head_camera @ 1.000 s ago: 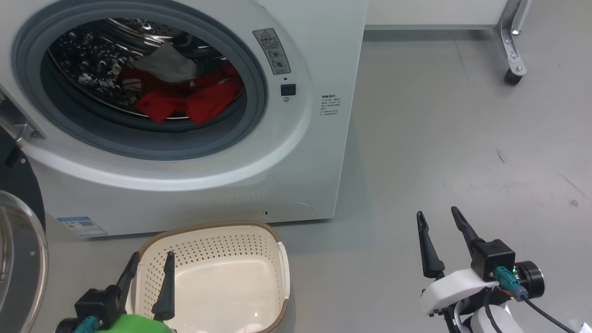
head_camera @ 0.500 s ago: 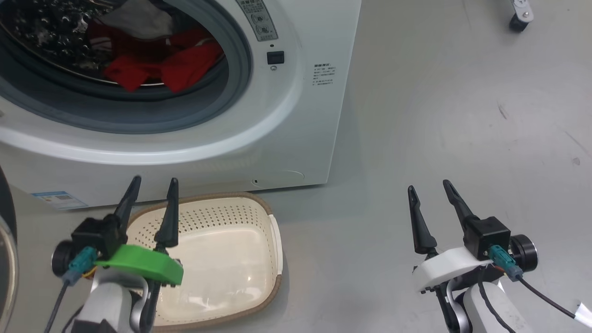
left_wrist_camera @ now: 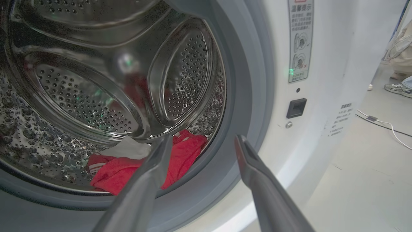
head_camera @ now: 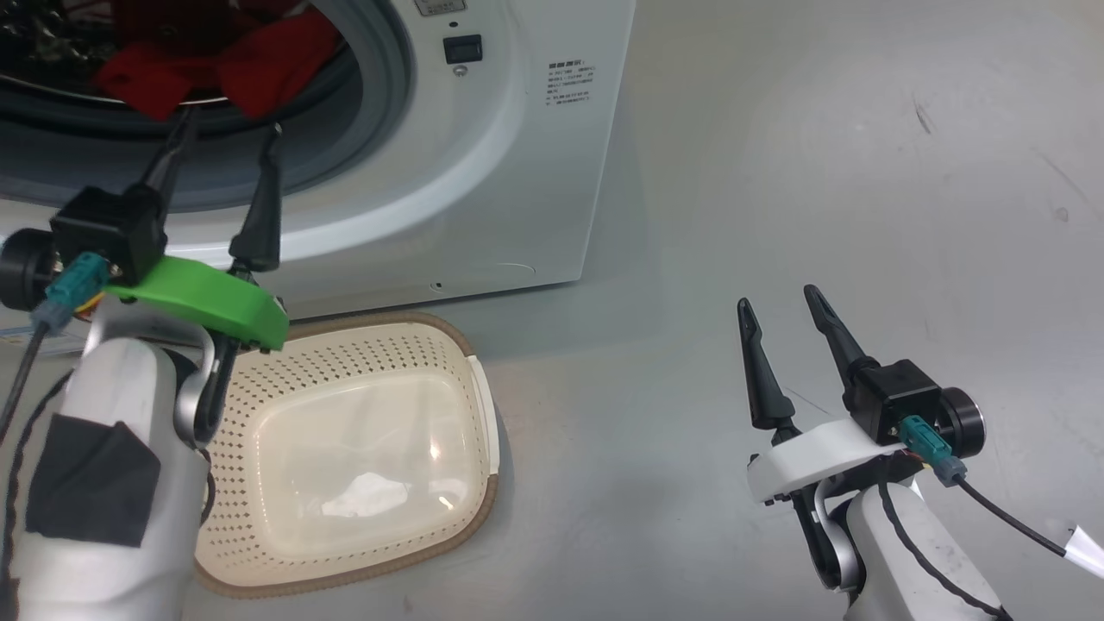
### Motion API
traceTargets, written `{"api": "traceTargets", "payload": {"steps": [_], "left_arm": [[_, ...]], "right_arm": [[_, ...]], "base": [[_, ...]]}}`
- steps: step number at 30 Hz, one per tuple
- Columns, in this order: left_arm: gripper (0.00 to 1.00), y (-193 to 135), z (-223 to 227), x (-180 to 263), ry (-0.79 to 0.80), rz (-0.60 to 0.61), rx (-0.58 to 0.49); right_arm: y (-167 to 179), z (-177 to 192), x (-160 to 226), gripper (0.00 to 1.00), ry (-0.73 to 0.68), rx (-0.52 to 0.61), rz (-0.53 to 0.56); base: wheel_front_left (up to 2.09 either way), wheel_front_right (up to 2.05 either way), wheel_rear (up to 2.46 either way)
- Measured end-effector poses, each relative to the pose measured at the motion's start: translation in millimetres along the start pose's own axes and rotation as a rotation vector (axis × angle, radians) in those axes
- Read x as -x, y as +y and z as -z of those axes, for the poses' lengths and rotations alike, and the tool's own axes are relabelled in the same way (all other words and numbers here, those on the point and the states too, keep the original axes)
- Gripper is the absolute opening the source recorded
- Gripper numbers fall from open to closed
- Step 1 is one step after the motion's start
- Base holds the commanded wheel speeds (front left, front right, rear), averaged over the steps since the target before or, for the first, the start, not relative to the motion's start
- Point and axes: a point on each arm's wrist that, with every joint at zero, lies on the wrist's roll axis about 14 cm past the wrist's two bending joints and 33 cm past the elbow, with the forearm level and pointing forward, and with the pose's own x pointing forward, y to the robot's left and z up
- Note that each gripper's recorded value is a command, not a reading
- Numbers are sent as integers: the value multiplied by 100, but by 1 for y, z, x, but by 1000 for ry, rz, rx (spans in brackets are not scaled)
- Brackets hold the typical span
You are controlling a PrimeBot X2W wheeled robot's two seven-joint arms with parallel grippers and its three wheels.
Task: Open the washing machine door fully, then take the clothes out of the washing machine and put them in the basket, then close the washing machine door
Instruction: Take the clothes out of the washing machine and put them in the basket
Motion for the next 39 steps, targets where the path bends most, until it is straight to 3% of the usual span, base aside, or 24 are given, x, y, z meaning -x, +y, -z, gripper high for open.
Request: {"api": "traceTargets", "payload": {"steps": [19,25,39], "left_arm": [[100,23,43,-86,208,41,-65],[100,12,57,-110,263,88,-72],[100,37,124,-126,479,31,-25]], "right_arm": [[-22,16,-17,100,40,-27,58],[-29,26,-18,100,67,-28,77],[-49,41,-19,100,108,-42,136]], "base": [[0,0,0],[0,0,0],[0,0,0]]}}
